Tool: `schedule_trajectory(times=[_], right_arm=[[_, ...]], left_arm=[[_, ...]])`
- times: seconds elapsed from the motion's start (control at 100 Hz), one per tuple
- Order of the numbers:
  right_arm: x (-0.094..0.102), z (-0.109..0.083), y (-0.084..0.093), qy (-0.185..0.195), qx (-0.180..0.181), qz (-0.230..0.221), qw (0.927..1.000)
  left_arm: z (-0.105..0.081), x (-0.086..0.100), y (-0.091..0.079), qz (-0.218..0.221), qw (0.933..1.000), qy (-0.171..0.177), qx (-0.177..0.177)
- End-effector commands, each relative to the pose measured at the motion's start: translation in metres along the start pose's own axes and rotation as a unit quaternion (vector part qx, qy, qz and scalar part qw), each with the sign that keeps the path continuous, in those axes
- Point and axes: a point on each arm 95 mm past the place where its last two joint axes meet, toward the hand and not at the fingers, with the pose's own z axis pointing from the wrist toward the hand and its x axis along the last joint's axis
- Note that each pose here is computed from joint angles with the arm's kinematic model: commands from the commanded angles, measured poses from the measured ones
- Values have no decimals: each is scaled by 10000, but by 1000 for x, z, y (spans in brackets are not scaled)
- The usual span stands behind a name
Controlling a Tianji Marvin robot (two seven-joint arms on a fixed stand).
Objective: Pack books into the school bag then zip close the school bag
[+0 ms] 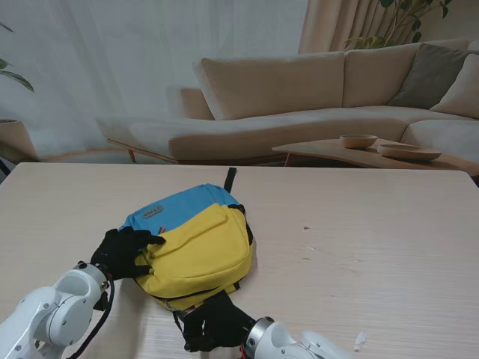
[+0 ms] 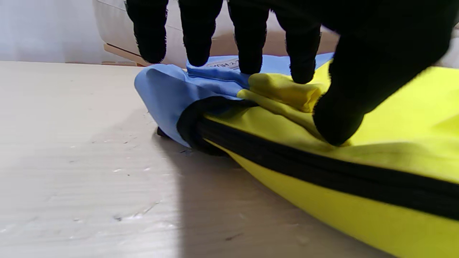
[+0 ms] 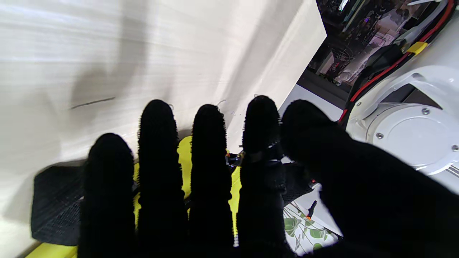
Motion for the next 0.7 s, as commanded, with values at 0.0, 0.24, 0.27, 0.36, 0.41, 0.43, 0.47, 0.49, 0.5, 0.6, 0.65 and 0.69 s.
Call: schedule_trajectory(times=[0.0, 0.24, 0.27, 0.36, 0.41, 0.43, 0.47, 0.49, 0.5, 0.6, 0.65, 0.69], right_arm=[[0, -2, -8, -1, 135, 38, 9999], [-8, -8, 0, -67, 178, -106, 9998], [-9, -9, 1, -80, 176, -124, 9997], [-13, -13, 6, -105, 168, -190, 9996], [-14, -15, 9, -107, 153, -220, 9996], [-14, -16, 10, -104, 145, -233, 9996], [-14, -18, 13, -98, 134, -257, 9995], [-15, -19, 15, -94, 127, -270, 9995], [-15, -20, 16, -92, 124, -275, 9995], [-17, -26, 24, -79, 92, -330, 9994], [-18, -29, 28, -73, 73, -355, 9993], [-20, -31, 31, -78, 61, -369, 9993]], left_arm=[[1, -2, 5, -65, 9998, -19, -169], [6, -9, 9, 164, 9993, -79, -322], [7, -10, 10, 201, 9992, -88, -342], [8, -12, 11, 251, 9989, -108, -380], [9, -13, 12, 306, 9987, -107, -390], [9, -13, 12, 342, 9986, -107, -391], [9, -14, 13, 416, 9983, -103, -392], [10, -14, 13, 447, 9982, -103, -395], [10, -14, 13, 459, 9981, -103, -397], [10, -15, 15, 500, 9978, -118, -428], [10, -16, 16, 535, 9975, -133, -450], [10, -16, 17, 562, 9973, -143, -459]])
